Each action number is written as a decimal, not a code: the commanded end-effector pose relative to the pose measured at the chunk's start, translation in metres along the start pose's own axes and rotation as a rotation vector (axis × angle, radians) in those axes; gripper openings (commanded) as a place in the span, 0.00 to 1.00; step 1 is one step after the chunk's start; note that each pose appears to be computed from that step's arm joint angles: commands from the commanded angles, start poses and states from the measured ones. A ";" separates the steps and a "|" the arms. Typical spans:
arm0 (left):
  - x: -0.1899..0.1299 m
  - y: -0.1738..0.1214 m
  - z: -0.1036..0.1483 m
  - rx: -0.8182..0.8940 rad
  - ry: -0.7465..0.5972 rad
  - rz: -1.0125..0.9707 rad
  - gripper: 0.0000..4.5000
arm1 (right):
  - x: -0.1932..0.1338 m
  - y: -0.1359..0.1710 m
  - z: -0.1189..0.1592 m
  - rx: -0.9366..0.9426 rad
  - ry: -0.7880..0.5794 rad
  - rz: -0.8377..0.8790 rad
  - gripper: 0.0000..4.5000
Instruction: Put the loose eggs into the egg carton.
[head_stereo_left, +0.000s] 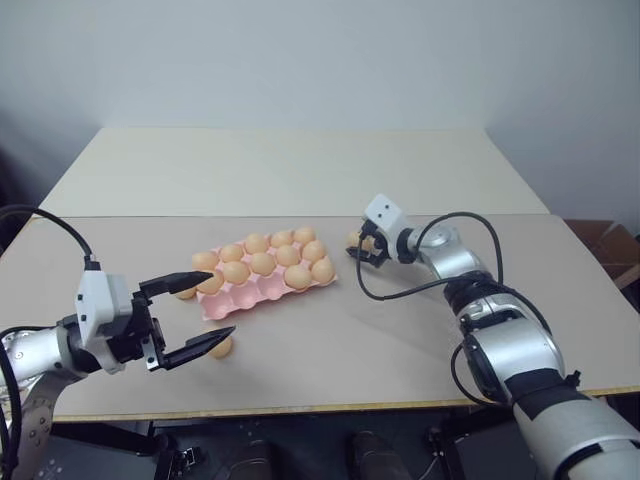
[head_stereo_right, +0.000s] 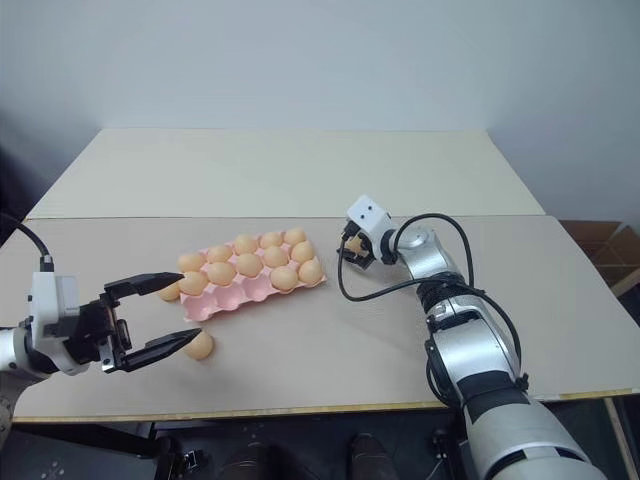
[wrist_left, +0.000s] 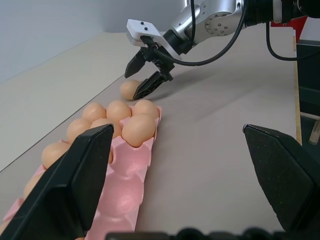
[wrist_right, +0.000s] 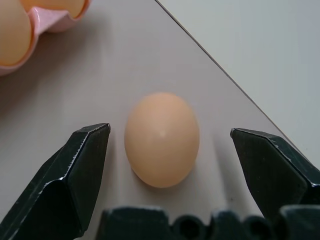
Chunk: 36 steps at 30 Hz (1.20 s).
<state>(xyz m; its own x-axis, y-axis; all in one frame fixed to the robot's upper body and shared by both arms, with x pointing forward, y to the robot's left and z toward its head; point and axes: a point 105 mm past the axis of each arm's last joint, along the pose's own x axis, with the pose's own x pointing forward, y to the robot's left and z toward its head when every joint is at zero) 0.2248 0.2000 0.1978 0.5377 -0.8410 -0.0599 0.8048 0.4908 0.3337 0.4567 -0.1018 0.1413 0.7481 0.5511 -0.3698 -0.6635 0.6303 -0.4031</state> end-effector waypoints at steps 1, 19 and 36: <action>-0.001 -0.001 0.008 0.055 -0.003 0.004 1.00 | 0.000 -0.005 0.016 -0.009 -0.057 -0.016 0.99; -0.005 -0.002 0.004 0.049 0.019 0.011 1.00 | -0.003 -0.010 0.029 -0.102 -0.116 -0.048 0.30; -0.071 0.013 -0.021 0.019 0.245 0.173 1.00 | -0.036 0.133 0.121 -0.309 -0.399 0.259 0.30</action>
<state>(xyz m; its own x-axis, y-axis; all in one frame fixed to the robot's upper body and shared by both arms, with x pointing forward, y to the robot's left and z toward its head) 0.2044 0.2674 0.1791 0.7037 -0.6733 -0.2269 0.7052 0.6230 0.3385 0.3454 0.0253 0.1966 0.4548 0.8709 -0.1862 -0.7746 0.2836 -0.5654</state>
